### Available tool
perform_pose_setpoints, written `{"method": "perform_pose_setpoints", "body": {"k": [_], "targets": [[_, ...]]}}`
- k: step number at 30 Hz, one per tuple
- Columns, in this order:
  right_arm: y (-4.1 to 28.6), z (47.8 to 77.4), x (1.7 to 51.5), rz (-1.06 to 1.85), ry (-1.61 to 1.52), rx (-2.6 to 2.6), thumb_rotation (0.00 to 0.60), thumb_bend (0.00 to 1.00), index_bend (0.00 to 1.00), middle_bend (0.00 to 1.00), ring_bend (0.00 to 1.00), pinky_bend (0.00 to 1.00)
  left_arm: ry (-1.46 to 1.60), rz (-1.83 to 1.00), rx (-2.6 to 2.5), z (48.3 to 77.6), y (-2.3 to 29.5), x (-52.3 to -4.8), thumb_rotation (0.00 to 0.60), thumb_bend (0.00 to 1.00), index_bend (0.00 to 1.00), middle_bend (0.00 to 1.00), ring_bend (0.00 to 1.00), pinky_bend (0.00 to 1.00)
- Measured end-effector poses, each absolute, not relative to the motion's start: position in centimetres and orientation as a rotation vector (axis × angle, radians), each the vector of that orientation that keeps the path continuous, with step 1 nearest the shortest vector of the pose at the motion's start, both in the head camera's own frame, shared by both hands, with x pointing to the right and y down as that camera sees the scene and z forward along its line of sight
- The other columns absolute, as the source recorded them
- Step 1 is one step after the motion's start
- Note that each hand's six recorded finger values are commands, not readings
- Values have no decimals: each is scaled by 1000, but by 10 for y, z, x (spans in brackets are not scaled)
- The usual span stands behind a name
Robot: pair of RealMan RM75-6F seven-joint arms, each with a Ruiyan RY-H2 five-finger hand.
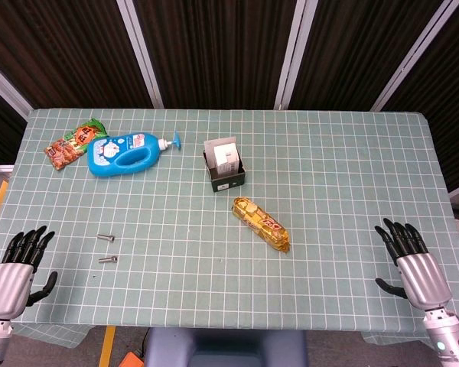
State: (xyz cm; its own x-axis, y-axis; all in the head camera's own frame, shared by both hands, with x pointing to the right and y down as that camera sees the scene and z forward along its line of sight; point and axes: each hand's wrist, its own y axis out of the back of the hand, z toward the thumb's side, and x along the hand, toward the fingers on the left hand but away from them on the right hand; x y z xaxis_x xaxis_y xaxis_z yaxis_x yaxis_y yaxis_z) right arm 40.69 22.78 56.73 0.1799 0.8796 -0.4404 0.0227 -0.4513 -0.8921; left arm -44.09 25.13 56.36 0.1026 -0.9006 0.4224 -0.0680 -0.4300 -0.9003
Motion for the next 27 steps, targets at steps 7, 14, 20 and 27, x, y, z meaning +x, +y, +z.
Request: {"method": "perform_pose_setpoints", "body": {"k": [7,14,20,27], "targets": [[228,561,407,1353,-889,-1668,600,149,0,0,0,0,923,-1427,-1707,577,258,-430,600,435,1,9,0,64],[231,556,406,1332,-892,-1682,600,149,0,0,0,0,885,-1423,-1790,618,273,-406,600,434,118,505,486,614],[234,557,405,1337,-880,-1703,600,149,0,0,0,0,876,-1383,-1735,643,271,-394,600,434,294,997,990,1000],[236,558,403,1341,-866,-1717,600,149,0,0,0,0,835,-1445,-1720,673,267,-395,600,434,391,1000,1000,1000]]}}
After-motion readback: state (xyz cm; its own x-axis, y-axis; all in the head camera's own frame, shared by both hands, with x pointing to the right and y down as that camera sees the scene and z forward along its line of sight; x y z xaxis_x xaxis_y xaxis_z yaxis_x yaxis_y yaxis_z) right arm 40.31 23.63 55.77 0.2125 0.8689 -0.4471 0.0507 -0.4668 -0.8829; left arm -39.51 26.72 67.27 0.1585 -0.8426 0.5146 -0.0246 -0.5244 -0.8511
